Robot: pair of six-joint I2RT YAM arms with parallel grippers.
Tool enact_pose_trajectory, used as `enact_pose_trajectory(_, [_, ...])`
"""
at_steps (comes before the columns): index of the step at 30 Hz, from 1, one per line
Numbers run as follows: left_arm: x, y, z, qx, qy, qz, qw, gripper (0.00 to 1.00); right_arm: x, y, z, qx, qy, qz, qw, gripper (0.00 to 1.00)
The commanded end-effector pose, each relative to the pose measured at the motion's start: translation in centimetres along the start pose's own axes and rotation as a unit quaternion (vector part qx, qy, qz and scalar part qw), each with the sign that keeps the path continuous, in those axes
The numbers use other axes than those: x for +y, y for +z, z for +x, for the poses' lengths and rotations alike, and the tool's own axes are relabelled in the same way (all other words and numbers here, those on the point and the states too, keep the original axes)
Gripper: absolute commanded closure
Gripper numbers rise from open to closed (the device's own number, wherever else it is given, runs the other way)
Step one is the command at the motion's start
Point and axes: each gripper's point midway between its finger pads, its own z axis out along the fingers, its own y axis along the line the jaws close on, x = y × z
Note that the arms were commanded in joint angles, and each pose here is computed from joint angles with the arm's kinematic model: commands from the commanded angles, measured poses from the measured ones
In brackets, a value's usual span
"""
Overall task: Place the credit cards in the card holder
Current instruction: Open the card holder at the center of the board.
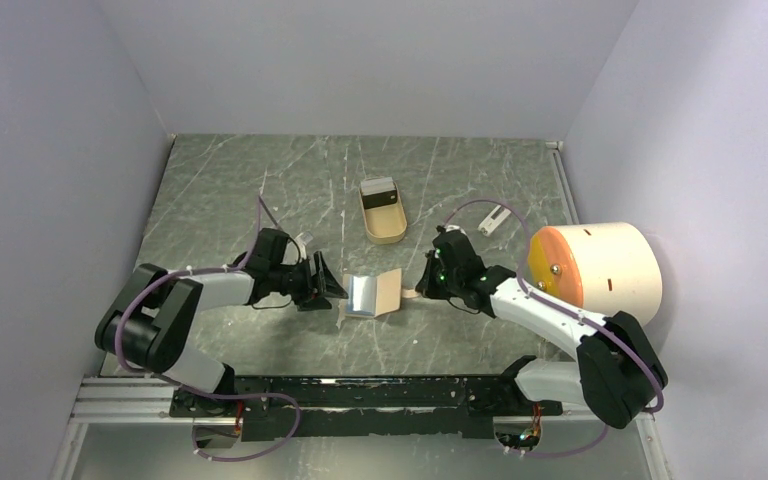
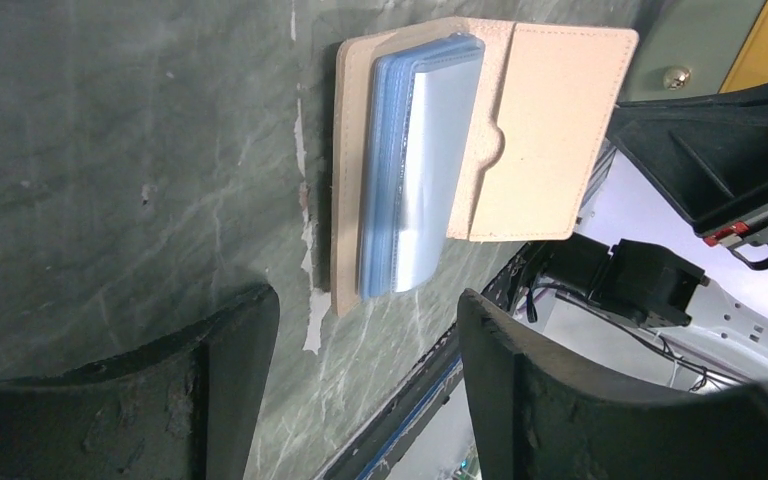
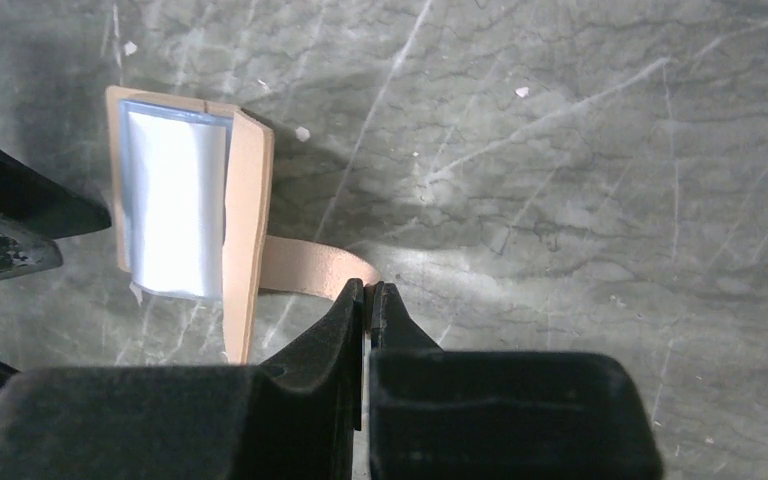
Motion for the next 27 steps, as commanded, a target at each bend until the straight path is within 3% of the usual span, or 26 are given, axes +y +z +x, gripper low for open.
enact_pose_trajectory(1, [-1.2,0.8,-0.7,-0.004,0.025,0.023,0.999,0.29,-1.6,0.2,0.7,0.008,-0.002,0.029,1.0,1.0])
enact_pose_trajectory(17, [-3.2,2.5,-0.6,0.007,0.054,0.075,0.996,0.37,-2.4,0.4,1.6,0.014,0.0,0.04,0.999,1.0])
enact_pose_trajectory(22, [-3.8,2.6,-0.5,0.009,0.056,0.093,0.994,0.54,-2.2,0.2,1.2,0.009,-0.001,0.037,0.999,1.0])
enact_pose_trajectory(27, [-4.9,2.1,-0.5,0.006,0.066,0.112,0.991,0.81,-1.6,-0.1,0.8,0.004,0.001,0.026,1.0,0.95])
